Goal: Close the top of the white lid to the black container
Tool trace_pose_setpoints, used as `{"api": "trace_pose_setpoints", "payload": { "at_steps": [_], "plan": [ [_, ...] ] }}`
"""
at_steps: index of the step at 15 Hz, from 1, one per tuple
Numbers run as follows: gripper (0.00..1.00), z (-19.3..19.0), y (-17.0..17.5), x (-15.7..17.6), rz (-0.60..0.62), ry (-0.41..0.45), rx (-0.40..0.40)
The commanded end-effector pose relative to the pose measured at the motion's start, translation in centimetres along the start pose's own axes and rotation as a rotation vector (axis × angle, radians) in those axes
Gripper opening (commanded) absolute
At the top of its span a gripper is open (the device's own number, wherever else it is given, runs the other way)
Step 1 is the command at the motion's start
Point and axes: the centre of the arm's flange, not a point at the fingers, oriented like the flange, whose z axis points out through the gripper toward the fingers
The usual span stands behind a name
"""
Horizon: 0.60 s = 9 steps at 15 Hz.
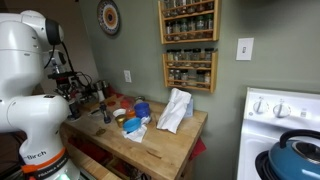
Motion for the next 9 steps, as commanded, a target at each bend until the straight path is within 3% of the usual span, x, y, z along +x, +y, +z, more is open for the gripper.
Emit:
{"api": "trace_pose_setpoints", "payload": {
  "at_steps": [1, 9],
  "plan": [
    [0.0, 1.45, -0.68, -0.28, 0.012, -0.014, 0.02],
    [0.0, 1.38, -0.71, -0.7, 0.018, -0.009, 0.018]
  ]
}}
